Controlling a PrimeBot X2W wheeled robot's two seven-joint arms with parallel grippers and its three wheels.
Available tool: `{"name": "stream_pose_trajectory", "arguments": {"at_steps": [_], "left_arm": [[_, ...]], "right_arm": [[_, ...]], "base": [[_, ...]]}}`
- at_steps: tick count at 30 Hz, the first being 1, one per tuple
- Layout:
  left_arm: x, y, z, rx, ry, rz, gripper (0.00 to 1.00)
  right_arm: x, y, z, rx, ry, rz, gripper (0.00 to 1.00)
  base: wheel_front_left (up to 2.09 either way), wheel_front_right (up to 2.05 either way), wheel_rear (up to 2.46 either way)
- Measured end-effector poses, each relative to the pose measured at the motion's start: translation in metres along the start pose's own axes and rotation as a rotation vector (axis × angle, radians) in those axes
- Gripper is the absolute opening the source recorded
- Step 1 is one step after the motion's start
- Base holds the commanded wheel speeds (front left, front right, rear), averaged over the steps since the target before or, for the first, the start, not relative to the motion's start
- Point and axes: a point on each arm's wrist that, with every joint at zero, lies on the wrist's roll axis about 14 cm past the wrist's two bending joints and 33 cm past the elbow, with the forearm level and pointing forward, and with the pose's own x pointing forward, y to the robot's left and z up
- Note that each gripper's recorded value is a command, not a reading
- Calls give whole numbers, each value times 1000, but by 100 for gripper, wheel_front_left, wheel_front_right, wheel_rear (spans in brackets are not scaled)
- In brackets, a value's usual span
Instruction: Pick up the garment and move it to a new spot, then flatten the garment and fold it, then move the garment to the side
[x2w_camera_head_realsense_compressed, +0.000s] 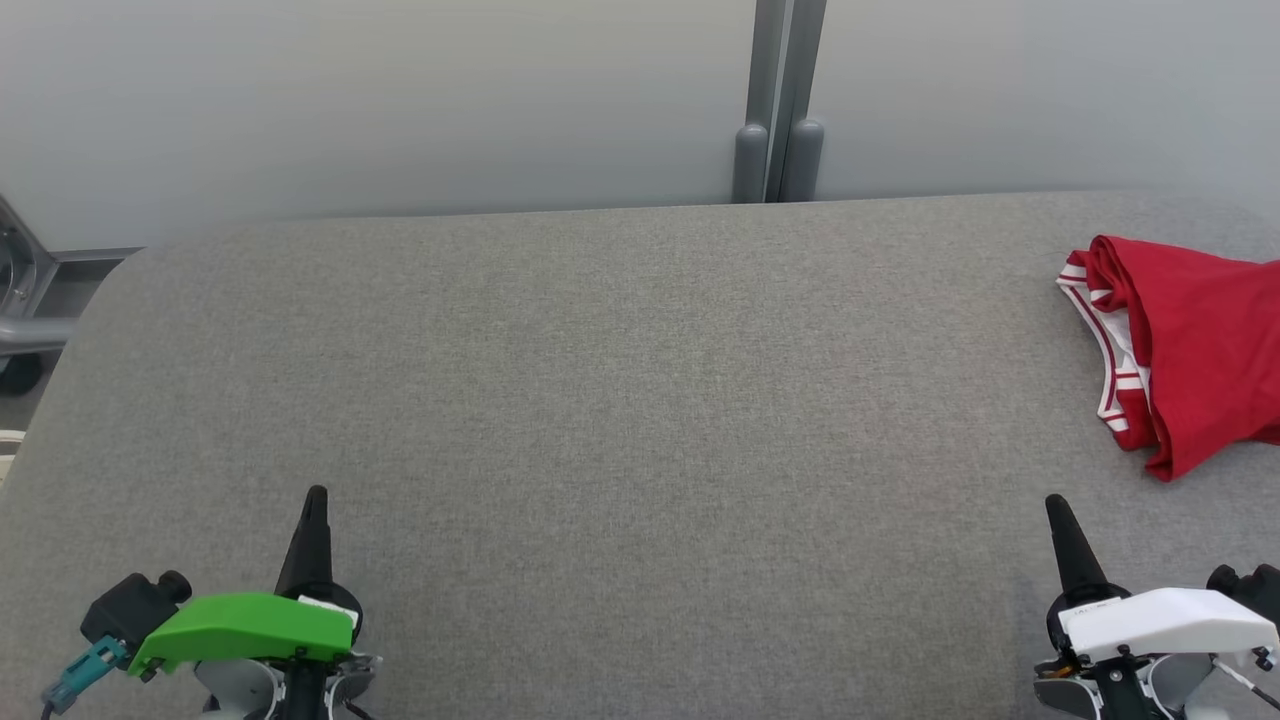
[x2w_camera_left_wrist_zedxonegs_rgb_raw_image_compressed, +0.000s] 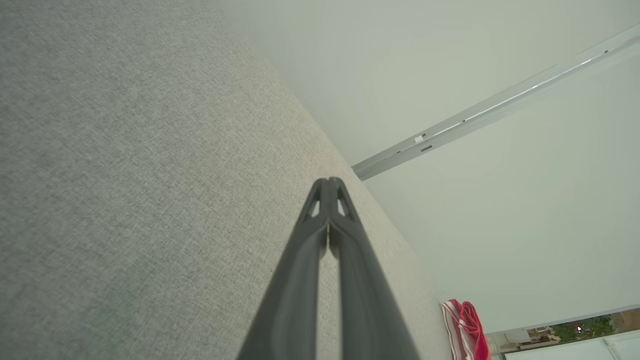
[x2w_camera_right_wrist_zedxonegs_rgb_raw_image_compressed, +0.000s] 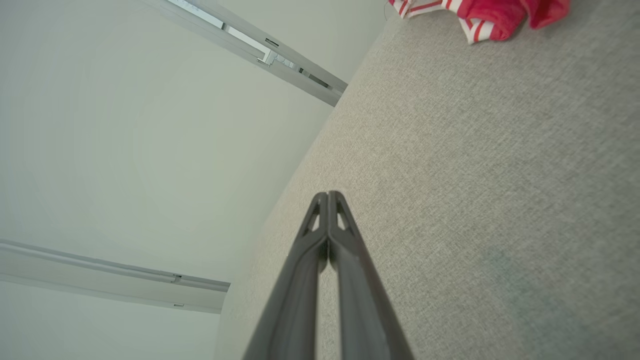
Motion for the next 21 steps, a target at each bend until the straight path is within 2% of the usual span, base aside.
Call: {"name": "stream_pose_trajectory", "arguments": {"at_steps": [21], "left_arm": [[13, -14, -2, -203, 29, -33, 0]], "right_arm": [[2, 0, 18, 201, -47, 6, 0]], "base": [[0, 0, 0]]}}
